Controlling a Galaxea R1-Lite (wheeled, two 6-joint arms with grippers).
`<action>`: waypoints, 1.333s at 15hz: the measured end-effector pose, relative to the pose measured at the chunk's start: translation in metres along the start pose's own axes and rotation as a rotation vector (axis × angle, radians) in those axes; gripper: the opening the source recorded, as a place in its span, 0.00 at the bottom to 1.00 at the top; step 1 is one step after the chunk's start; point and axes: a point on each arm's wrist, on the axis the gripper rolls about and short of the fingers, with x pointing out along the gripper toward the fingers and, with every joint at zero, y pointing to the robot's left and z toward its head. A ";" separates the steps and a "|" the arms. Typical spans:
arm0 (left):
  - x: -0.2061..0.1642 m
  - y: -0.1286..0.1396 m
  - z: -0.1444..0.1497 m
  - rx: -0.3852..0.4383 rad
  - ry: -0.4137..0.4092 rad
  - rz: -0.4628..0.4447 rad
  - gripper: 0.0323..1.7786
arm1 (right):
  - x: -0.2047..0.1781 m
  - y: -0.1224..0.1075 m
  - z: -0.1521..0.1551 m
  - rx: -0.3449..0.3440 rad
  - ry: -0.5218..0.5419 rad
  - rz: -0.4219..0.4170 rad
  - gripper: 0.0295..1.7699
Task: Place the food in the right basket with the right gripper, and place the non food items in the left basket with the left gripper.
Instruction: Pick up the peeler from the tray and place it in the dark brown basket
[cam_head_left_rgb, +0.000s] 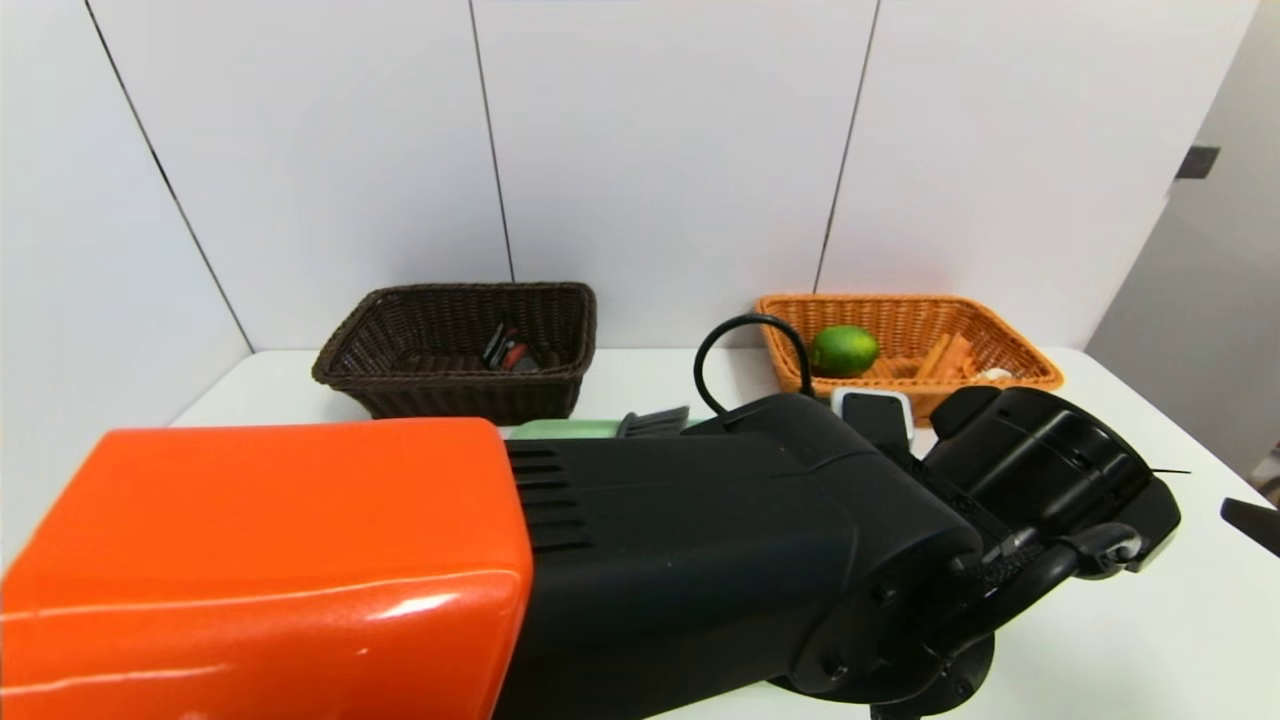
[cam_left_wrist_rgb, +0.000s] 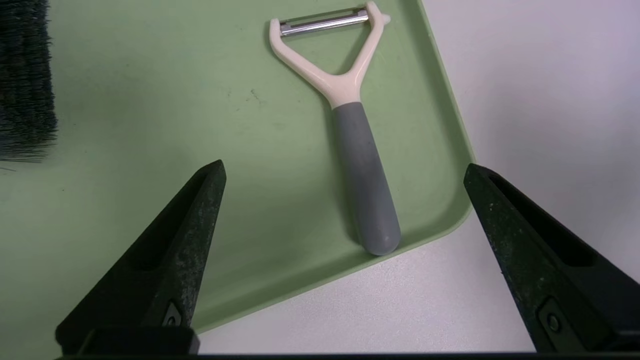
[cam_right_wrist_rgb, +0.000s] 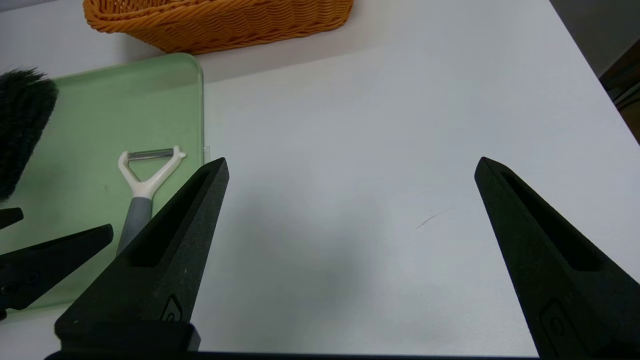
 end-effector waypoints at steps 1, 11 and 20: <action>0.003 -0.001 -0.001 -0.001 0.000 -0.001 0.95 | 0.000 0.000 0.000 0.002 -0.001 -0.002 0.96; 0.036 -0.005 -0.020 0.008 0.031 0.035 0.95 | -0.002 -0.003 -0.005 0.003 -0.004 -0.019 0.96; 0.051 -0.005 -0.029 0.023 0.055 0.063 0.93 | -0.004 -0.003 -0.006 0.004 -0.009 -0.017 0.96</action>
